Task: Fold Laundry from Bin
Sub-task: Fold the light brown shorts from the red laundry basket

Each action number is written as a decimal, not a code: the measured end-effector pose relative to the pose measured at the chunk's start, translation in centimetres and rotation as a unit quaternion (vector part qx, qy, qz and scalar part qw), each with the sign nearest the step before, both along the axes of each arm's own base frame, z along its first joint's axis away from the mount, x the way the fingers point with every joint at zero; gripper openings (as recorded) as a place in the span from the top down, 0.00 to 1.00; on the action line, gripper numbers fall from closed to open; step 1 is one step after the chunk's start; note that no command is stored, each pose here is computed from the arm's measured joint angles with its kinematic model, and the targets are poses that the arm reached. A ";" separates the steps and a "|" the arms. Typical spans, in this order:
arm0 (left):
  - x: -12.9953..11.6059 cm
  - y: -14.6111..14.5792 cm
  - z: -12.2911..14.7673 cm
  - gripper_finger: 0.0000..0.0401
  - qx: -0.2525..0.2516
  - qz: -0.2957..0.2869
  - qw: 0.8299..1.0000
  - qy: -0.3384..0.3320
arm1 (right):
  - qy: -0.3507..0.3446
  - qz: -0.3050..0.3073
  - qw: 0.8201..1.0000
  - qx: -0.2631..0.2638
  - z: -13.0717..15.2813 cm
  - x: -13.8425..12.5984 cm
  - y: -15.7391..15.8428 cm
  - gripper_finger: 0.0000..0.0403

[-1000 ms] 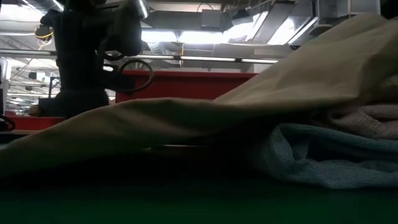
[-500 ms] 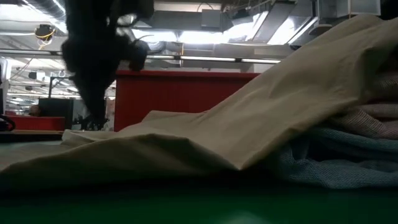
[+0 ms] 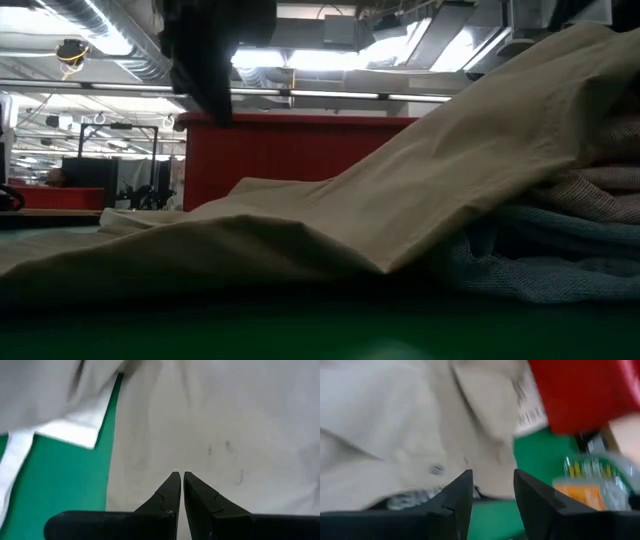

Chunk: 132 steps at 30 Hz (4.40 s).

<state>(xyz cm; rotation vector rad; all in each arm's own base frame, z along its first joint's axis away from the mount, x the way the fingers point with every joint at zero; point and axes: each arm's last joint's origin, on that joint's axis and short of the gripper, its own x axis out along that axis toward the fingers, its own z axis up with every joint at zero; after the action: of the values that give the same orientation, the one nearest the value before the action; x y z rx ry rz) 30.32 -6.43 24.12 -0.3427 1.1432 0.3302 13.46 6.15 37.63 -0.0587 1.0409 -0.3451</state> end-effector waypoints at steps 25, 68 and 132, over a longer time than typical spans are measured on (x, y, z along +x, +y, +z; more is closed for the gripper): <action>0.7 1.2 0.7 0.95 -0.001 0.018 1.000 -0.022 | 0.156 -0.199 0.953 0.169 -14.2 3.7 -14.5 0.65; 0.7 1.2 0.8 0.95 0.001 0.020 0.999 -0.027 | 0.259 -0.208 0.918 0.218 -24.4 5.6 -18.8 0.93; 4.5 8.5 3.3 0.59 0.193 -0.040 0.961 -0.195 | -0.045 0.131 0.947 0.289 -3.4 5.2 3.9 0.98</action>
<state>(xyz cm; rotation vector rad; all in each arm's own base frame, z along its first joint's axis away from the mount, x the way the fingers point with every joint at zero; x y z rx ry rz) 34.82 2.03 27.45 -0.0124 0.6826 0.3870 18.64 10.05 34.22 0.3407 0.9941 0.2053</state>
